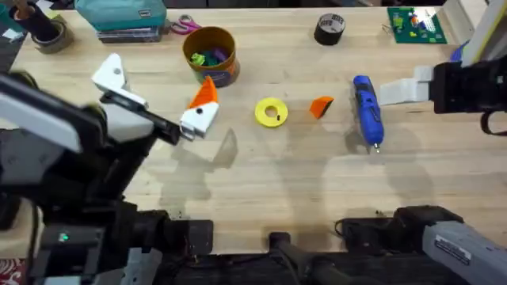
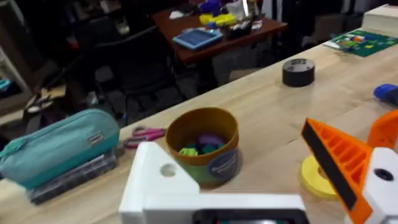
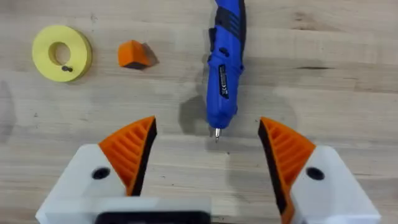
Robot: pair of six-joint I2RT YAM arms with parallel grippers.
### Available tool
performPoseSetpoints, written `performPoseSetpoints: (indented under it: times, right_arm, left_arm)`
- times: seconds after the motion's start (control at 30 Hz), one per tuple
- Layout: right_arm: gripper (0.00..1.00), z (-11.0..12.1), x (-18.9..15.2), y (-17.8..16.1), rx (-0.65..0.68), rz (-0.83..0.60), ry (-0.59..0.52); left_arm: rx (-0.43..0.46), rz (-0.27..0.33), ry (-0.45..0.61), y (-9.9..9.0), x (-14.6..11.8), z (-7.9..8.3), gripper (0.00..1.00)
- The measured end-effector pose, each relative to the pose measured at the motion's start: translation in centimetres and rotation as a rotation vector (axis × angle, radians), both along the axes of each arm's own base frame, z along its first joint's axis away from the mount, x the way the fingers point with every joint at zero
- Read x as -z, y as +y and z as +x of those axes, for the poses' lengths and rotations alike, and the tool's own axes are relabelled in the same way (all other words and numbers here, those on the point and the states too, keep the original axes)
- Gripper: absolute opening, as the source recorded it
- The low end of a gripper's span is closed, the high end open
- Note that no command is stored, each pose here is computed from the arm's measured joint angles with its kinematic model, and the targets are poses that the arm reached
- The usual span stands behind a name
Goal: Pick up the gripper from the table and insert it into the empty holder that is missing its gripper. Then pick up a screw, insert it into the mounting hole, and use the screwdriver to tighten it. Finally, clean up the table by picking up the vegetable and placing it into the bucket.
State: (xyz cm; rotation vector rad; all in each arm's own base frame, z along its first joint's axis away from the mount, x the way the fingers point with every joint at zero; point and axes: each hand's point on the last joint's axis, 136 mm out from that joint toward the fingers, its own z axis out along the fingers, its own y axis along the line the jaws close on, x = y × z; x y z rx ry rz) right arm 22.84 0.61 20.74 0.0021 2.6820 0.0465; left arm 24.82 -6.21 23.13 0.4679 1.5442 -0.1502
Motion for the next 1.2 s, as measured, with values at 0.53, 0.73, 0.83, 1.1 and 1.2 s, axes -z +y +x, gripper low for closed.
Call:
performPoseSetpoints:
  times: [0.53, 0.73, 0.83, 1.1, 1.2]
  right_arm:
    - [0.996, 0.0, 0.0, 0.0, 0.0, 0.0, 0.0]
    - [0.996, 0.0, 0.0, 0.0, 0.0, 0.0, 0.0]
    - [0.996, 0.0, 0.0, 0.0, 0.0, 0.0, 0.0]
    - [0.996, 0.0, 0.0, 0.0, 0.0, 0.0, 0.0]
    - [0.997, 0.0, 0.0, 0.0, 0.0, 0.0, 0.0]
  left_arm:
    - [0.145, -0.12, -0.116, -2.2, 1.4, -2.9, 0.985]
    - [0.227, -0.14, -0.134, -3.4, 1.2, -3.7, 0.986]
    - [0.294, -0.142, -0.116, -4.4, 1.7, -4.3, 0.986]
    - [0.473, -0.13, -0.08, -6.7, 2.5, -6.4, 0.986]
    - [0.539, -0.134, -0.039, -7.4, 3.2, -7.2, 0.986]
